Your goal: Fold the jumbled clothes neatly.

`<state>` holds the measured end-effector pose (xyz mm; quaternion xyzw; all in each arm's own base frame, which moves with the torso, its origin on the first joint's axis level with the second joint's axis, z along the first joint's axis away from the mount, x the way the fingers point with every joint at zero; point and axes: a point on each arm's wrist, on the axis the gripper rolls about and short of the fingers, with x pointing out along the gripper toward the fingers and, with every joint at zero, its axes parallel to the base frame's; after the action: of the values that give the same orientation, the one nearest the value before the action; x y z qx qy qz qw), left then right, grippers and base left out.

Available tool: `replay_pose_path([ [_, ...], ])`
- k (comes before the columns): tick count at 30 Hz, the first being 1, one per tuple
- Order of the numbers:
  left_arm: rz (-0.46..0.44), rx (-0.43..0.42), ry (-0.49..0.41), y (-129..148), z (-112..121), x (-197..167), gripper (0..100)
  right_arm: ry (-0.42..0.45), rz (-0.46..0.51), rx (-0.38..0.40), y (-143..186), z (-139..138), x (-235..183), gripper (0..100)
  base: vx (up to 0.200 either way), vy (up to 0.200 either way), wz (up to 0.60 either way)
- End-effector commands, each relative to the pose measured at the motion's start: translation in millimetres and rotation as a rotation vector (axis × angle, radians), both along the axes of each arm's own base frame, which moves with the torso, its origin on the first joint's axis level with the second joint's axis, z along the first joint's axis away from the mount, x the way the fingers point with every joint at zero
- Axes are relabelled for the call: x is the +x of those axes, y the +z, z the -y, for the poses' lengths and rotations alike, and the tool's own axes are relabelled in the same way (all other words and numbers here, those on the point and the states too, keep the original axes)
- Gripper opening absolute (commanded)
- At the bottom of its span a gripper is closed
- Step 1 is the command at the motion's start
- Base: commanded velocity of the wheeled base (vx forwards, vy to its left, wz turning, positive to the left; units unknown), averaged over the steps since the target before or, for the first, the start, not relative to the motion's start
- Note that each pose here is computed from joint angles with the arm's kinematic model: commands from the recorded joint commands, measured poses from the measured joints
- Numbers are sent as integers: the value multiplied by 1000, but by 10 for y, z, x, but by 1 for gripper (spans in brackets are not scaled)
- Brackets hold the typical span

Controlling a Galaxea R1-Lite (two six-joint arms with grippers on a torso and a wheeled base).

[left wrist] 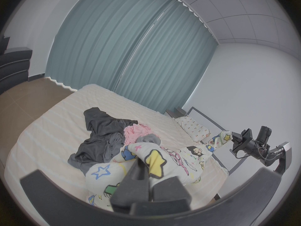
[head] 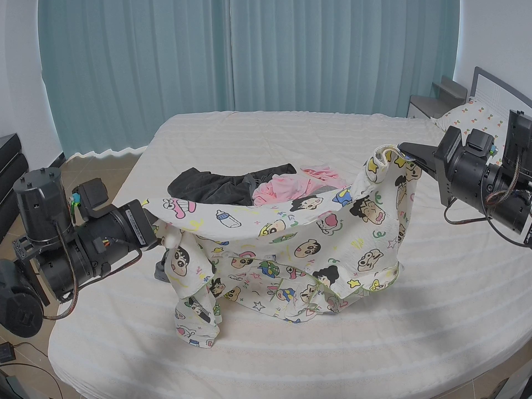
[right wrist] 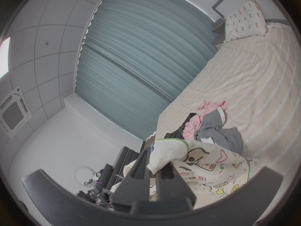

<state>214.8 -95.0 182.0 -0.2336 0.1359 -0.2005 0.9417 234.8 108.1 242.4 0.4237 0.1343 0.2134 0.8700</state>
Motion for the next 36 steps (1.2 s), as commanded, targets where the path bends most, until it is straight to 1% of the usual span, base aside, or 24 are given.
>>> replay_pose_path([
  [1, -10, -1, -3, -26, 0, -26, 0, 5, 1, 4, 3, 7, -40, 0, -200, 0, 0],
  [4, -15, 0, -1, -38, -3, -31, 0, 6, -4, 3, -8, 7, -48, 0, -200, 0, 0],
  [8, -17, 2, -3, -47, -5, -44, 0, 39, -6, 3, -19, -2, -114, 0, -200, 0, 0],
  [12, -14, 1, -3, -38, -7, -57, 0, 51, -2, 5, -9, 2, -135, 0, -200, 0, 0],
  [17, 2, -7, -27, -4, 6, -160, 0, 71, 51, 29, 132, 21, -277, 0, -200, 0, 0],
  [21, 33, -20, -35, 69, -8, -228, 0, 109, 131, 66, 341, 24, -474, 0, -200, 0, 0],
  [26, 36, -23, -32, 74, -10, -230, 0, 150, 206, 108, 552, 6, -643, 0, 0, 0, 0],
  [29, 36, -25, -22, 77, -10, -233, 0, 156, 222, 117, 603, 1, -659, 0, 0, 0, 0],
  [31, 35, -44, -10, 96, -10, -234, 0, 159, 224, 117, 606, 3, -663, 0, 0, 0, 0],
  [32, 30, -91, -7, 135, -5, -245, 0, 164, 231, 120, 620, 12, -680, 0, 0, 0, 0],
  [36, 16, -125, -5, 143, -3, -242, 0, 164, 224, 117, 605, 7, -666, 0, 0, 0, 0],
])
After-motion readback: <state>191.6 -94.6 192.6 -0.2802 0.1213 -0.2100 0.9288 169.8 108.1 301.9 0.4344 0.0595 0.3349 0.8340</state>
